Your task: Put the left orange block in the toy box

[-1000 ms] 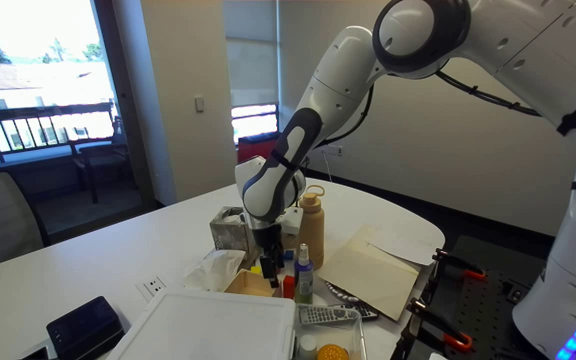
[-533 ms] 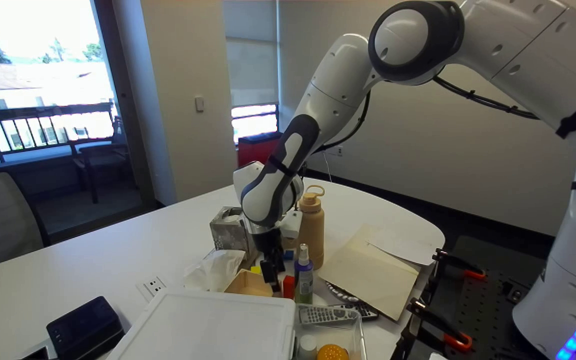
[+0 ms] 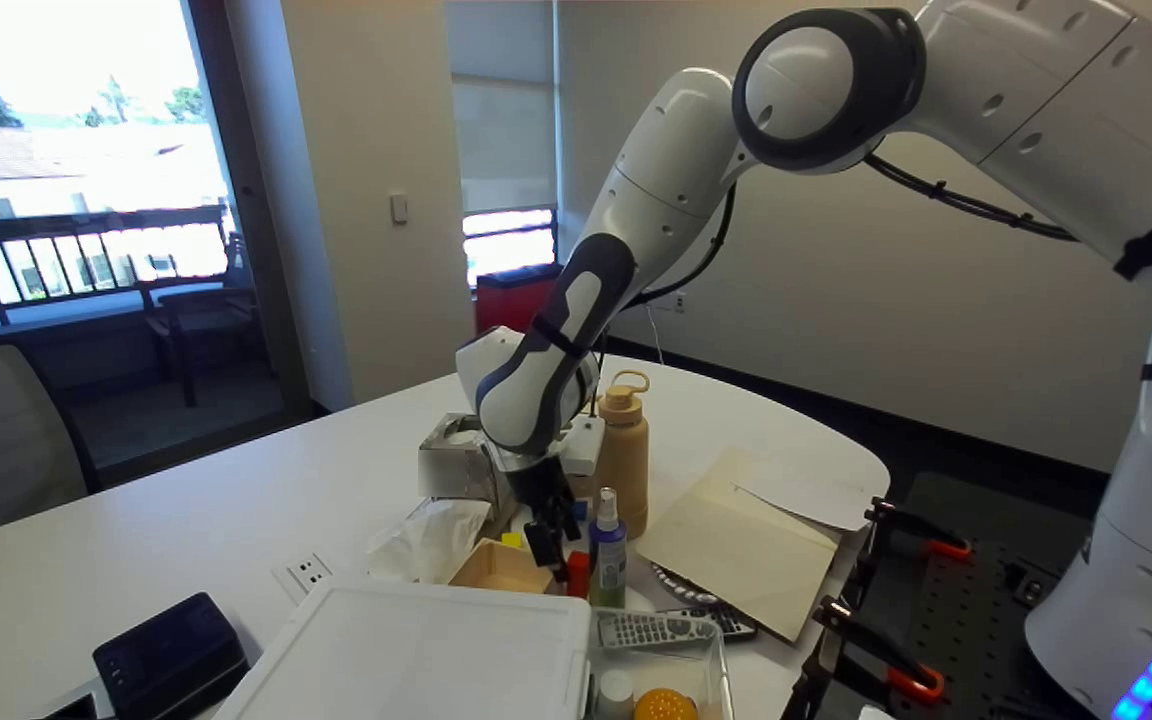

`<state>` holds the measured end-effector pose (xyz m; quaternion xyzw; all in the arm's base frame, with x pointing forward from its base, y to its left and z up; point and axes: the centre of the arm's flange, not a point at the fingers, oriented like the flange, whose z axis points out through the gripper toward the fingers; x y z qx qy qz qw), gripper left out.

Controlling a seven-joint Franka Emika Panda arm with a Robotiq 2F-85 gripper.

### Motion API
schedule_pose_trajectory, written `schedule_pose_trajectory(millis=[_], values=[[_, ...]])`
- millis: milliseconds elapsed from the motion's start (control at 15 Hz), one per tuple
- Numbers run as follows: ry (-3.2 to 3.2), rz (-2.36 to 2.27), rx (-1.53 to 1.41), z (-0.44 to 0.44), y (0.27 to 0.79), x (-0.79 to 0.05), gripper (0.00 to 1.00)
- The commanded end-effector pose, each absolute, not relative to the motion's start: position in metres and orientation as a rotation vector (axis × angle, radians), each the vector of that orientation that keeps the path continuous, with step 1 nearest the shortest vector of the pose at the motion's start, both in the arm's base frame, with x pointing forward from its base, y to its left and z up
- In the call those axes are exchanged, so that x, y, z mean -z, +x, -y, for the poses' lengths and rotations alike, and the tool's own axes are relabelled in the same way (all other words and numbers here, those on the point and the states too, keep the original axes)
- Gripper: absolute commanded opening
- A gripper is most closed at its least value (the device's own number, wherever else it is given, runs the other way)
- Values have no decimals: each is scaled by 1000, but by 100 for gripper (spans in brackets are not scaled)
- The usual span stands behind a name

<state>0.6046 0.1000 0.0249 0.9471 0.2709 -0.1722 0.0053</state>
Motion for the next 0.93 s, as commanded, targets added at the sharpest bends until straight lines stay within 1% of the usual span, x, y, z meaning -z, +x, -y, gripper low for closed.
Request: schedule_pose_trajectory(millis=[0, 333, 867], values=[[2915, -817, 621, -104, 612, -25, 100], [2889, -817, 684, -104, 611, -17, 100], [2888, -833, 674, -105, 611, -4, 100]])
